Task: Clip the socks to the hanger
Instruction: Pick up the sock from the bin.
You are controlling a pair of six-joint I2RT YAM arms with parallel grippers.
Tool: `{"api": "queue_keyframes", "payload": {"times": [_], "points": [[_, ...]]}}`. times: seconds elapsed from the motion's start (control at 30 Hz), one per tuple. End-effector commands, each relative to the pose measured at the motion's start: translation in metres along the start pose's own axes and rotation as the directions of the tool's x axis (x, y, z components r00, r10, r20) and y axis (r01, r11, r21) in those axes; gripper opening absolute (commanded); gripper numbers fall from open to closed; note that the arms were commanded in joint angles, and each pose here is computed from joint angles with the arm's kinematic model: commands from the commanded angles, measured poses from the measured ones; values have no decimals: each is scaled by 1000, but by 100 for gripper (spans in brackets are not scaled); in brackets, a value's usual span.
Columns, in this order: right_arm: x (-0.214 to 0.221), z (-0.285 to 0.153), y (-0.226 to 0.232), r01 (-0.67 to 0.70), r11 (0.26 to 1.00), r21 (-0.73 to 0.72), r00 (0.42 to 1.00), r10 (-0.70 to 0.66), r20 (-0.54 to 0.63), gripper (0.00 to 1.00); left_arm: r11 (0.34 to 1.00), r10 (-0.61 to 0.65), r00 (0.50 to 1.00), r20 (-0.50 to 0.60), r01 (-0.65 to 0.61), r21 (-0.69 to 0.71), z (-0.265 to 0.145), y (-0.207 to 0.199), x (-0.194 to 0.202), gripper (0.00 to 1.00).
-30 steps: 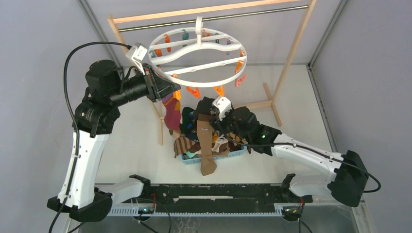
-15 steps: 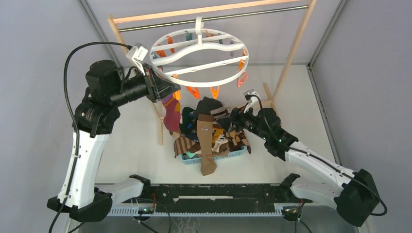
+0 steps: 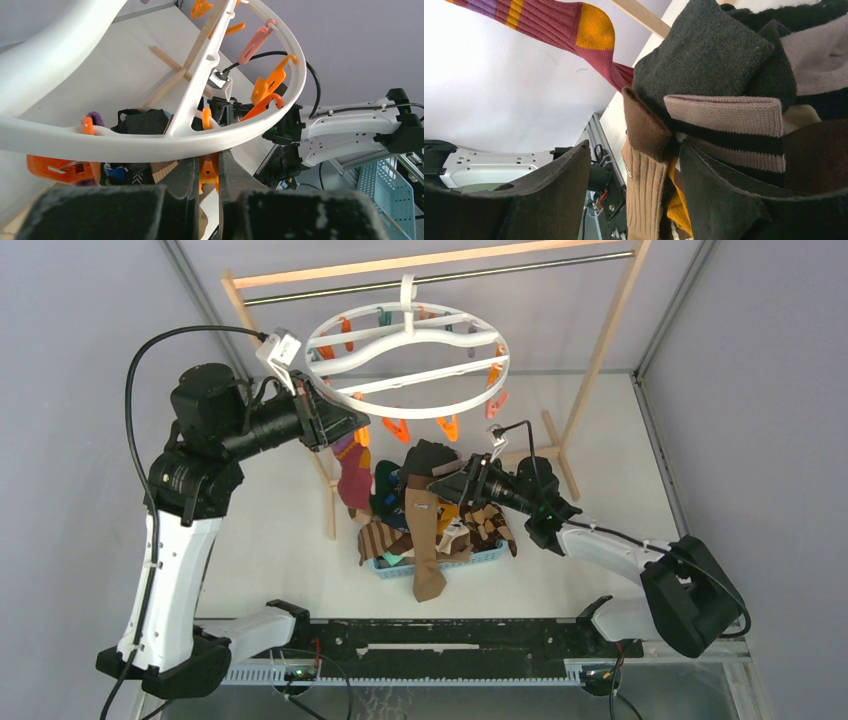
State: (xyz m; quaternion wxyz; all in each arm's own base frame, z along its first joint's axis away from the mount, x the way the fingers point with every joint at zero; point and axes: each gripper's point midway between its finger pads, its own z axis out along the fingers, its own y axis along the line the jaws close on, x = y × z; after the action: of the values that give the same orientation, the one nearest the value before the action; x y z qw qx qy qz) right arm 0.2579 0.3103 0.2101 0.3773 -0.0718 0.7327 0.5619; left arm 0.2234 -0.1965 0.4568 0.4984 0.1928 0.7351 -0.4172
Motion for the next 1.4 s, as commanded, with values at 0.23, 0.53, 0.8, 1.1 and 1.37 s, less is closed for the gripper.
{"api": "queue_keyframes", "payload": {"times": [0.23,0.53,0.8,1.1,1.37], "points": [[-4,10,17,-86,977,-195,996,92,20,53,996,68,996,64,-71,50,-16,-24,-19,4],[-10,2,50,-103,914,-393,991,129,41,0,996,61,997,55,-64,55,-14,-22,-15,4],[-10,-15,99,52,872,-487,997,-14,81,0,996,33,998,51,-37,75,-13,-25,-16,4],[-8,-20,158,73,729,-680,997,-80,20,0,993,-5,999,41,0,121,-9,-32,-17,3],[-19,-14,189,81,655,-751,996,-84,34,0,987,-27,1000,15,24,159,-7,-36,-12,3]]}}
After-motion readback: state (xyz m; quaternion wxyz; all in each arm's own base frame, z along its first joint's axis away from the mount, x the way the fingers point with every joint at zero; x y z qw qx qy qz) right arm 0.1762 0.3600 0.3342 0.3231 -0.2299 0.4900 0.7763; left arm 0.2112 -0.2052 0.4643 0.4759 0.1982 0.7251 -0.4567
